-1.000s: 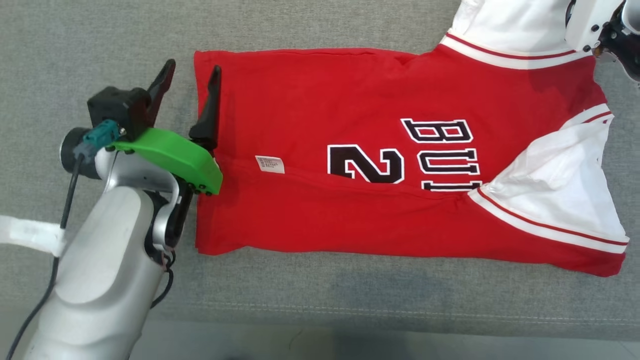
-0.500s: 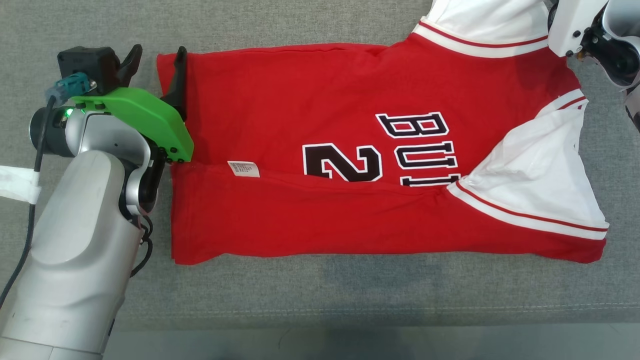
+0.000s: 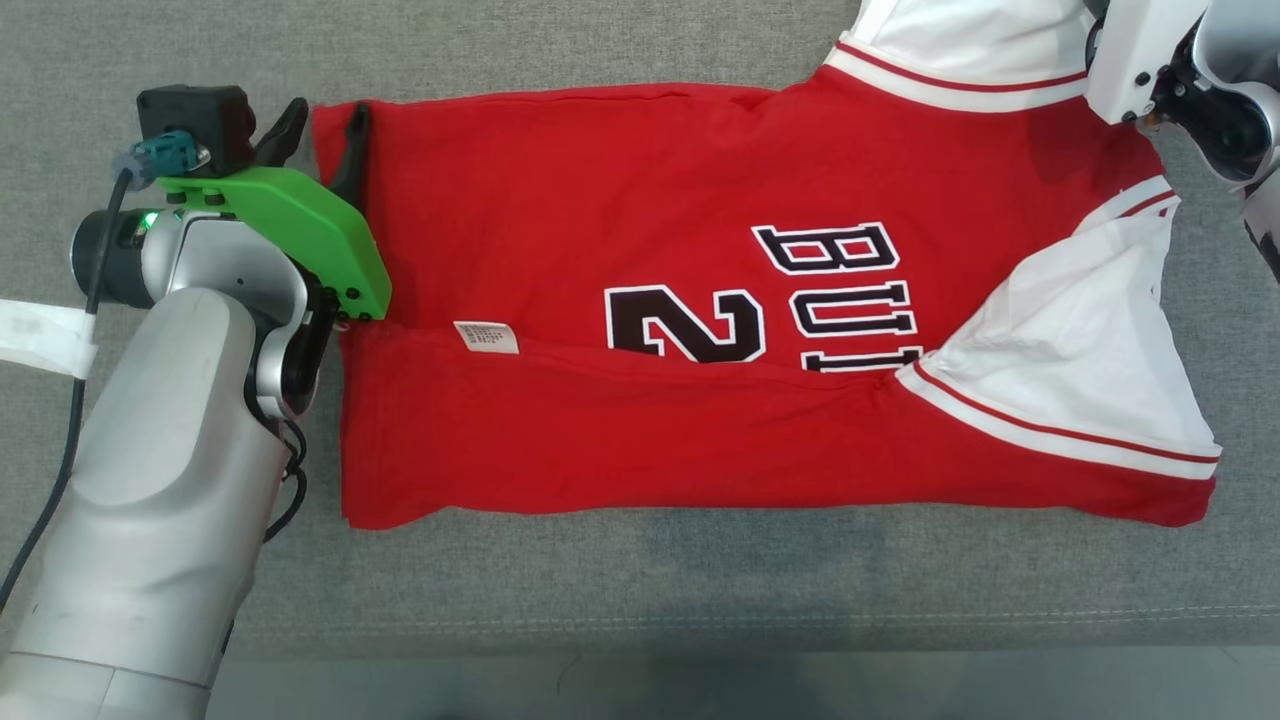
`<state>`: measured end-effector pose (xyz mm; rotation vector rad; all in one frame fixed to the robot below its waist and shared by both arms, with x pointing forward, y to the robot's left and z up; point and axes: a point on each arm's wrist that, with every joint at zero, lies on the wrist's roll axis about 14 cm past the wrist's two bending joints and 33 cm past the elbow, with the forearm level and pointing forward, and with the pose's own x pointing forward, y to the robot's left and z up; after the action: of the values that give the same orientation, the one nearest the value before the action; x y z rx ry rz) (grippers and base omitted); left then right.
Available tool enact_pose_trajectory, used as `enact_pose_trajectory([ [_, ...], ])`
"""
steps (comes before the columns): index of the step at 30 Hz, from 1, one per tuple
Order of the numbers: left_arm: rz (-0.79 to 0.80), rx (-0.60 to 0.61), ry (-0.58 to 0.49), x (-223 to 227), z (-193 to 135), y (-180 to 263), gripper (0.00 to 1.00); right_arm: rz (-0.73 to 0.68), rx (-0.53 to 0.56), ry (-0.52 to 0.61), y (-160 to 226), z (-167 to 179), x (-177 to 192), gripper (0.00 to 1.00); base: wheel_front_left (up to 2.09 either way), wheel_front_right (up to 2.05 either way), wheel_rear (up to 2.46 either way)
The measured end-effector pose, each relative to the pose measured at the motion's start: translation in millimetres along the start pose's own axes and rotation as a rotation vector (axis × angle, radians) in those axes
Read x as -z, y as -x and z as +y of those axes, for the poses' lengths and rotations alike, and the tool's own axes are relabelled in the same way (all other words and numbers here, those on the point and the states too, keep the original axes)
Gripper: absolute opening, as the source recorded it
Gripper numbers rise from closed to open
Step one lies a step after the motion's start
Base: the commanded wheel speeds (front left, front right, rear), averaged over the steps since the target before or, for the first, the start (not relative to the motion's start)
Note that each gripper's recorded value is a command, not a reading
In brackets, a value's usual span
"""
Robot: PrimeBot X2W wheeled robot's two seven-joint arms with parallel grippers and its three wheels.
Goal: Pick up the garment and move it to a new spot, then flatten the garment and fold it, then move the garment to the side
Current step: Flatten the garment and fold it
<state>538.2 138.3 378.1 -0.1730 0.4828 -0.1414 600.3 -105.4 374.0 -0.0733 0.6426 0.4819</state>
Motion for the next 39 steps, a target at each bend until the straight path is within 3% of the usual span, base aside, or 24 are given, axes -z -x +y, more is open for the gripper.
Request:
enact_pose_trajectory([
  [4,0.038,-0.010,-0.002,9,4,1,0.69,-0.001,-0.007,-0.002,-1,2,0,0.00,0.00,0.00,0.00],
  [7,0.047,-0.009,0.000,12,5,1,0.65,0.002,-0.014,-0.006,-1,4,1,0.00,0.00,0.00,0.00],
  [12,0.030,-0.011,0.014,7,4,-2,0.33,0.003,-0.022,-0.009,-2,7,2,0.00,0.00,0.00,0.00],
  [13,0.026,-0.004,0.015,6,2,-3,0.08,0.003,-0.023,-0.007,-2,7,3,0.00,0.00,0.00,0.00],
  [14,0.025,0.007,0.016,6,0,-4,0.00,0.004,-0.024,-0.005,-2,7,3,0.00,0.00,0.00,0.00],
  [19,0.002,0.032,0.018,3,-9,-5,0.00,-0.002,-0.021,-0.006,0,6,3,0.00,0.00,0.00,0.00],
  [29,-0.214,0.038,0.065,-40,-9,6,0.00,-0.131,-0.027,-0.025,12,7,-24,0.00,0.00,0.00,0.00],
  [39,-0.300,0.004,0.160,-22,-3,45,0.00,-0.285,-0.099,-0.067,31,37,-29,0.00,0.00,0.00,0.00],
])
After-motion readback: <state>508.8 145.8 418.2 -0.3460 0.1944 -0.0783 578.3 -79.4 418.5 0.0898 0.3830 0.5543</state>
